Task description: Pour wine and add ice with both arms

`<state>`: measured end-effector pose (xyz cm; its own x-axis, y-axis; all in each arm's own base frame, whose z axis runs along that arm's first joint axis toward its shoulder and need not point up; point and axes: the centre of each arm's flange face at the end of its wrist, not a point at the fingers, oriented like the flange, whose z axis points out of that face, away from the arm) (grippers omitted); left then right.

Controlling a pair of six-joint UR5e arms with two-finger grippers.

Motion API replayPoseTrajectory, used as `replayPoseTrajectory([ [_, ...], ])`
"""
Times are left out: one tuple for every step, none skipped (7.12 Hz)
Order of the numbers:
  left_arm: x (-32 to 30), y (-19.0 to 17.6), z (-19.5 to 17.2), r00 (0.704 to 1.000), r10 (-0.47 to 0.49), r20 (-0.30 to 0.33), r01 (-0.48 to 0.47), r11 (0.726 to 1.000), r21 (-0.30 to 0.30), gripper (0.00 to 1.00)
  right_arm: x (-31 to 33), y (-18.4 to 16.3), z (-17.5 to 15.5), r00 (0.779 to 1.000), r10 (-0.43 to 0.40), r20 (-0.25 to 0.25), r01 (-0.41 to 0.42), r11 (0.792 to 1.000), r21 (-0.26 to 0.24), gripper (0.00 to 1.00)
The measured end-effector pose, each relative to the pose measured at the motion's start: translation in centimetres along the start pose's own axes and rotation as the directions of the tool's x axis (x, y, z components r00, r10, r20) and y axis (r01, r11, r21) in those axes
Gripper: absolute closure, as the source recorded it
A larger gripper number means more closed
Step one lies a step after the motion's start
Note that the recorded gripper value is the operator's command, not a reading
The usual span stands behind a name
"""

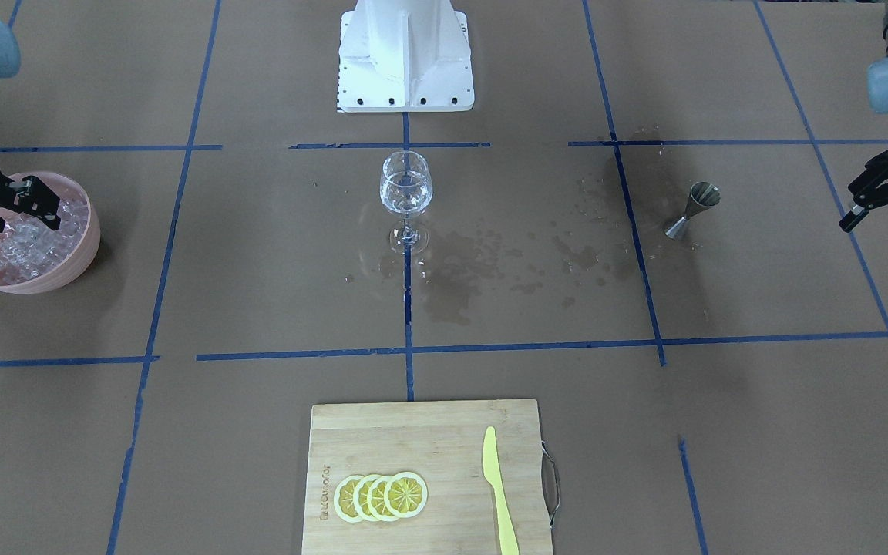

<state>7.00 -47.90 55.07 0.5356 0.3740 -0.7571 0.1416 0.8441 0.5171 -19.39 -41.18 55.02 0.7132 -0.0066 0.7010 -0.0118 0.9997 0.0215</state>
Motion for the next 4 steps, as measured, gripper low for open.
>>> replayPoseTrajectory([
  [0.12,-0.02,-0.18,1.0,0.002,-0.001,-0.002,1.0,0.003,0.0,0.25,0.0,0.28,1.0,0.005,-0.005,-0.005,1.0,-0.004,0.39],
  [0.22,0.01,-0.38,1.0,0.002,-0.002,-0.002,1.0,0.005,0.0,0.42,0.0,0.48,1.0,0.007,-0.008,-0.008,1.0,-0.007,0.75],
  [0.34,0.01,-0.54,1.0,0.003,-0.002,-0.003,1.0,0.008,0.0,0.5,0.0,0.56,1.0,0.009,-0.009,-0.009,1.0,-0.008,1.0],
  [0.4,0.03,-0.64,1.0,0.004,-0.003,-0.004,1.0,0.009,0.0,0.51,0.01,0.59,1.0,0.009,-0.008,-0.009,1.0,-0.01,1.0],
])
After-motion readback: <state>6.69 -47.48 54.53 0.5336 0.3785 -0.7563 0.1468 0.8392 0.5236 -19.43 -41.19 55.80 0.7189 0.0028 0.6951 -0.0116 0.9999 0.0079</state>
